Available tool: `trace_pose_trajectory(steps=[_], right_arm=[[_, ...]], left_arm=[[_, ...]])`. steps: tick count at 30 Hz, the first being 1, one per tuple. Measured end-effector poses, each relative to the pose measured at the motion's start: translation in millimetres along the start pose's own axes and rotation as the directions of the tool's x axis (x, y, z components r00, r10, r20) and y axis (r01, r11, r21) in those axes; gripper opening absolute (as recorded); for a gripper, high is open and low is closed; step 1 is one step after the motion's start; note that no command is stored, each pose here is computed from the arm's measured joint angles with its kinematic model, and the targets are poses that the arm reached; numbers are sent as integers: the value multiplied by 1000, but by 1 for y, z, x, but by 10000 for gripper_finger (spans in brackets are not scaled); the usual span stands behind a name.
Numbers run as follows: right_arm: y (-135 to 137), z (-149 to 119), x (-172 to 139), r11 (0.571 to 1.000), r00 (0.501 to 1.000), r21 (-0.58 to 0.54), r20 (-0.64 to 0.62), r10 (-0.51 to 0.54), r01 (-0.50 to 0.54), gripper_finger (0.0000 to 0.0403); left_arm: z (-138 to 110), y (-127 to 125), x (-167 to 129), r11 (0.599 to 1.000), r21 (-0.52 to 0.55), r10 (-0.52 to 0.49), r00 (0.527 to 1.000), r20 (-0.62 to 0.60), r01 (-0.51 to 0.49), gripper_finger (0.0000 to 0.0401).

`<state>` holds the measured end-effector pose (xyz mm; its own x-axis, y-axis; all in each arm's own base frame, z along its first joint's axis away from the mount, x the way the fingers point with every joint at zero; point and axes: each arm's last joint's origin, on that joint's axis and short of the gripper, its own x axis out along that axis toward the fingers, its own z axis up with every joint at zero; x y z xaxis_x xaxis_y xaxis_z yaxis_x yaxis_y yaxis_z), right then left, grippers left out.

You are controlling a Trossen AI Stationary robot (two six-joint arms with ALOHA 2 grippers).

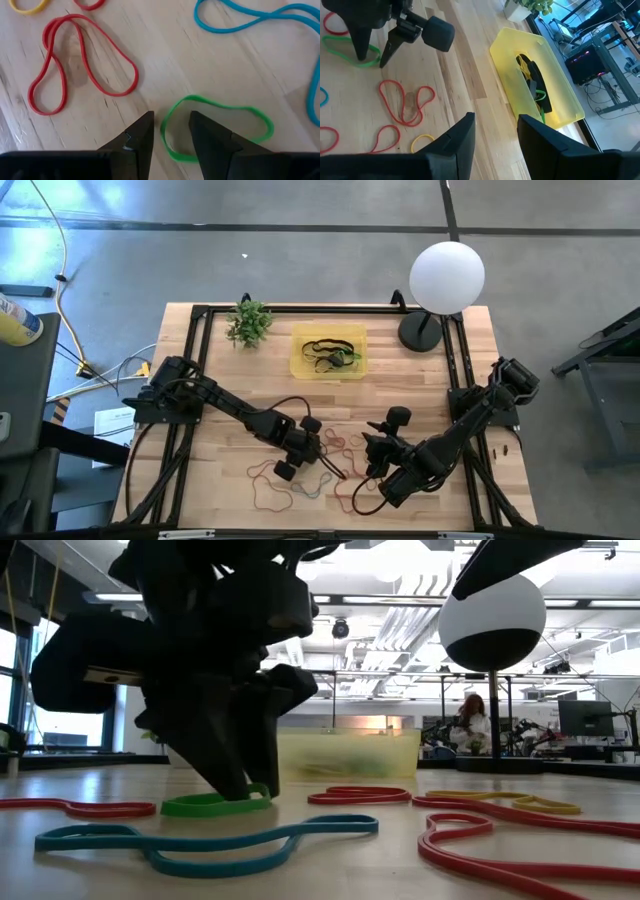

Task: Pick and place rubber bands into bin
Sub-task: Put the green rubber band into the yellow bin

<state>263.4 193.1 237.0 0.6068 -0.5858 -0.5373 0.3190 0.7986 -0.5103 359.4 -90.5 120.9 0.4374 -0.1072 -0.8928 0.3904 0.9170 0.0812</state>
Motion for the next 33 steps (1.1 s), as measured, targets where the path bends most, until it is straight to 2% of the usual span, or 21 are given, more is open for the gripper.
trace_pose_trajectory(steps=[5, 8, 11, 13, 16, 24, 33], right_arm=[[0, 0, 0, 1000, 1000, 0, 0, 0, 0, 138], [0, 0, 0, 1000, 1000, 0, 0, 0, 0, 138], [0, 0, 0, 1000, 1000, 0, 0, 0, 0, 138], [0, 0, 0, 1000, 1000, 0, 0, 0, 0, 138], [0, 0, 0, 1000, 1000, 0, 0, 0, 0, 138], [0, 0, 0, 1000, 1000, -2, 0, 0, 0, 138], [0, 0, 0, 1000, 1000, -5, -2, -1, 1, 138]], left_arm=[[0, 0, 2, 1000, -1, -2, 1000, -2, 2, 107], [-1, -1, 2, 1000, 2, -5, 1000, -3, 5, 73], [-1, -1, 3, 1000, 13, -5, 1000, -4, 5, 23], [-1, -1, 3, 1000, 20, -4, 1000, -4, 4, 7], [0, -1, 1, 1000, 21, -1, 1000, -1, 1, 16], [1, 5, -13, 998, 46, 47, 999, 13, -47, 3], [2, 33, -44, 988, 30, 150, 988, 41, -151, 1]])
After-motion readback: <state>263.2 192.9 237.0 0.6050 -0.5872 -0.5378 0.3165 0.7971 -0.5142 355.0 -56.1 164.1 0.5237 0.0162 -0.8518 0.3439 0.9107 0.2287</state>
